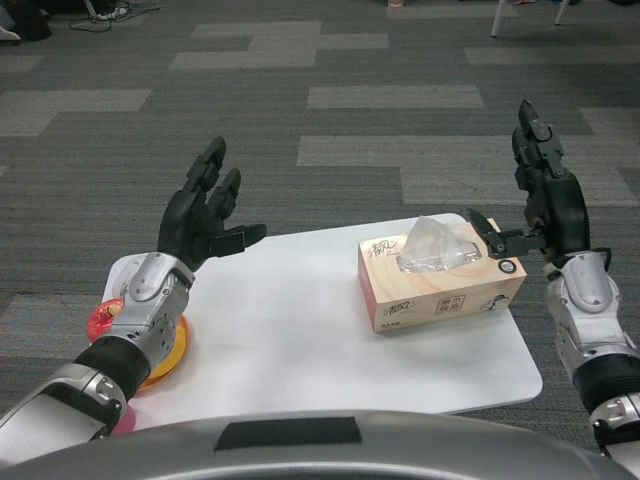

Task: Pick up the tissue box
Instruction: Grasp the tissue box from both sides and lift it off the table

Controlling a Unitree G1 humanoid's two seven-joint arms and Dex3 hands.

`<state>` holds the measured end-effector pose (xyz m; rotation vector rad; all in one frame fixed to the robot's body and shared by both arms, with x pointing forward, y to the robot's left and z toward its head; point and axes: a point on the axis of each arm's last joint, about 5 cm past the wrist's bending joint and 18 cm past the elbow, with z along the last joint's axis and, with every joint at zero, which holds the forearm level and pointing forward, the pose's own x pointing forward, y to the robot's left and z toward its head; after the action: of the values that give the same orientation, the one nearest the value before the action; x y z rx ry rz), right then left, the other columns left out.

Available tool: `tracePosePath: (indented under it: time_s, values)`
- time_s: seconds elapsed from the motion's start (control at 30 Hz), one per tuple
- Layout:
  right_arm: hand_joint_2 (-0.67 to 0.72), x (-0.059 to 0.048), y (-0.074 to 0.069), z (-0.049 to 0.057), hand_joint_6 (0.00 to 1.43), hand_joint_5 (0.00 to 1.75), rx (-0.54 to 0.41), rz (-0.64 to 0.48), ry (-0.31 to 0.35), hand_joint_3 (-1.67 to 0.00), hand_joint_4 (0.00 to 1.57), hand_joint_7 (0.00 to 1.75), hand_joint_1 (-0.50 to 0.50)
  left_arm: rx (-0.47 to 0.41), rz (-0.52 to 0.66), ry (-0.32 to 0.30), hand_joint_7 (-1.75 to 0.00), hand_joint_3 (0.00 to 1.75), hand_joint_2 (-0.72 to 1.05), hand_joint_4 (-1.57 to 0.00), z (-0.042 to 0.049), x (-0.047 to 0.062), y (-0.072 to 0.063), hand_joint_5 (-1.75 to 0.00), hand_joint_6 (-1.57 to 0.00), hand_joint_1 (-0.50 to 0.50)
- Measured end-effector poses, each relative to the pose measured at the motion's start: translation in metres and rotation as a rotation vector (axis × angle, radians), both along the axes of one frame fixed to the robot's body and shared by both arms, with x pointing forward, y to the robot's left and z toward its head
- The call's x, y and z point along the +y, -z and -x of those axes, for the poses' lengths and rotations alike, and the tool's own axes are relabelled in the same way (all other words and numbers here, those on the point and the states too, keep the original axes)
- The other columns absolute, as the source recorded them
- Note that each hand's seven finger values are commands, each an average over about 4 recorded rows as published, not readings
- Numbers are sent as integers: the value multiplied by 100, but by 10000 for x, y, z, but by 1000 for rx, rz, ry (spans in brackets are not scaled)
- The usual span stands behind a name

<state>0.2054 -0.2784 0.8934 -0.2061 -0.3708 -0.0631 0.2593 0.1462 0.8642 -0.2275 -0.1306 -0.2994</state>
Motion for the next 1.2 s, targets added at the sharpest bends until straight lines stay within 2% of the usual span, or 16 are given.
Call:
tracePosePath:
  time_s: [0.27,0.47,0.63,0.77,0.83,0.93,1.07,1.2]
  values:
    - [-3,-220,80,221,0,0,51,6,83,-135,0,0,-42,9,0,-5,0,26,105,0,5,9,14,0,0,50]
    - [-15,-350,157,404,0,0,117,25,120,-143,0,0,-30,25,-4,-13,0,26,105,0,14,26,43,0,0,50]
    - [-27,-417,173,464,0,0,144,36,126,-145,0,0,-25,36,-9,-16,0,26,105,0,21,34,62,0,0,50]
    - [-29,-456,214,515,0,0,179,38,130,-151,0,0,-23,39,-10,-17,0,26,105,0,22,38,67,0,0,50]
    - [-29,-475,240,543,0,0,202,39,130,-147,0,0,-21,40,-10,-18,0,26,105,0,23,38,68,0,0,50]
    - [-29,-515,298,595,0,0,256,36,127,-129,0,0,-20,42,-11,-19,0,26,105,0,25,41,72,0,0,50]
    - [-29,-551,368,658,0,0,318,32,120,-97,0,0,-17,42,-12,-18,0,26,105,0,25,41,74,0,0,50]
    - [-29,-574,433,711,0,0,370,25,123,-79,0,0,-17,43,-12,-18,0,26,105,0,27,41,76,0,0,50]
